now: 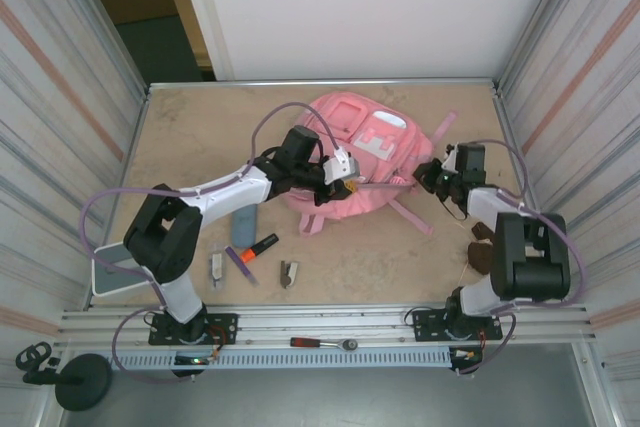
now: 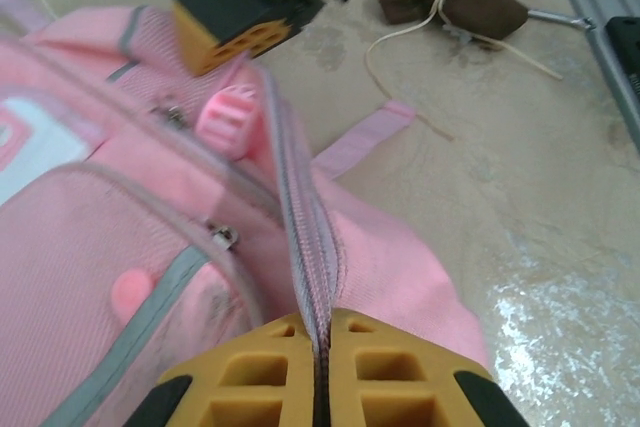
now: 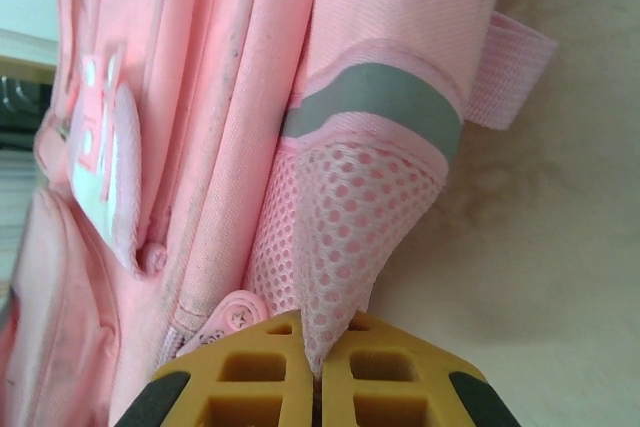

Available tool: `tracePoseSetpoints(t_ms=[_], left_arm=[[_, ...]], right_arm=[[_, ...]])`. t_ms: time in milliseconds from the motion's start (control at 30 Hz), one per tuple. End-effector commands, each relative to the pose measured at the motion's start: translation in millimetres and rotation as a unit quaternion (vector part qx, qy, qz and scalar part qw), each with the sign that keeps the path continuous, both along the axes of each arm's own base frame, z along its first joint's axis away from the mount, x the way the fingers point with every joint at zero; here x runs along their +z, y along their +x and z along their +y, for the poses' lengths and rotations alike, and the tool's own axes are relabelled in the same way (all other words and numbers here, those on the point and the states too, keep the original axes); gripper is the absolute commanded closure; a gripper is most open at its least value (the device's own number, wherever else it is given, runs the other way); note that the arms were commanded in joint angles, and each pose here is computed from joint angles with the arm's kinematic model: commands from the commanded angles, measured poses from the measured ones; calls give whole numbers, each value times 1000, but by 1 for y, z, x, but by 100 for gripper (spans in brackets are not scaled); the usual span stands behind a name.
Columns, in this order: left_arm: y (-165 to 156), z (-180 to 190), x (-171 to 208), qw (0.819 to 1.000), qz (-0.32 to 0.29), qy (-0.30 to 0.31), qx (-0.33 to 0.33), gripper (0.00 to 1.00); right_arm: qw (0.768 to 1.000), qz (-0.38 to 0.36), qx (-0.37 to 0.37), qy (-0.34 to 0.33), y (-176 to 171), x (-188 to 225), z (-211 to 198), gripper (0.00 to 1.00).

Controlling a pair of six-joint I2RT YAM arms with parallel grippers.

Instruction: Pack books, pencil case, and school supplies into a backpack

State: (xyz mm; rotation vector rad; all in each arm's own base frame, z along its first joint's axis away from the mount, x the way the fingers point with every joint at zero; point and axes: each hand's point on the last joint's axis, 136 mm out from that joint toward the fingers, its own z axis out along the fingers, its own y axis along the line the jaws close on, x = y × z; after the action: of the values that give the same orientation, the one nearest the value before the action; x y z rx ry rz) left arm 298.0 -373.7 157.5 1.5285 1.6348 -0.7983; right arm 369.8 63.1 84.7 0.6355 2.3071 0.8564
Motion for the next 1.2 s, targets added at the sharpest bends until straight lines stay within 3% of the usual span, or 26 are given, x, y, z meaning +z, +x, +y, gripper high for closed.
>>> tracePoseSetpoints(t_ms=[0,133,267,367,433,500,567,633,700,767,967,1167], left_arm=[[51,22,13,995,-47,8,90,99],[81,64,3,983,-33,11,181,94],[107,109,-8,961,-24,17,276,87],[126,148,-7,927,-17,20,374,75],[132,172,-1,895,-21,23,445,60],[131,192,6,865,-11,18,502,53],[122,207,11,830,28,0,558,48],[108,207,14,812,83,-35,577,44],[95,189,16,810,128,-73,567,40],[81,163,19,823,136,-79,546,37],[56,96,5,849,100,-3,519,29],[46,48,-26,851,86,59,515,23]], right_arm=[[999,16,-6,-31,-30,-11,4,100],[998,-8,1,-67,-62,-14,31,96],[993,-41,78,-78,-78,-4,81,86],[985,-41,143,-86,-83,6,106,70],[979,-57,173,-94,-86,18,112,64],[971,-77,200,-105,-89,33,114,58],[964,-90,223,-116,-91,44,113,54],[962,-92,230,-115,-86,52,110,53],[968,-83,211,-112,-74,50,100,53],[975,-73,185,-98,-58,48,92,53],[983,-3,167,-76,-29,8,94,64],[988,30,149,-39,-45,-32,96,80]])
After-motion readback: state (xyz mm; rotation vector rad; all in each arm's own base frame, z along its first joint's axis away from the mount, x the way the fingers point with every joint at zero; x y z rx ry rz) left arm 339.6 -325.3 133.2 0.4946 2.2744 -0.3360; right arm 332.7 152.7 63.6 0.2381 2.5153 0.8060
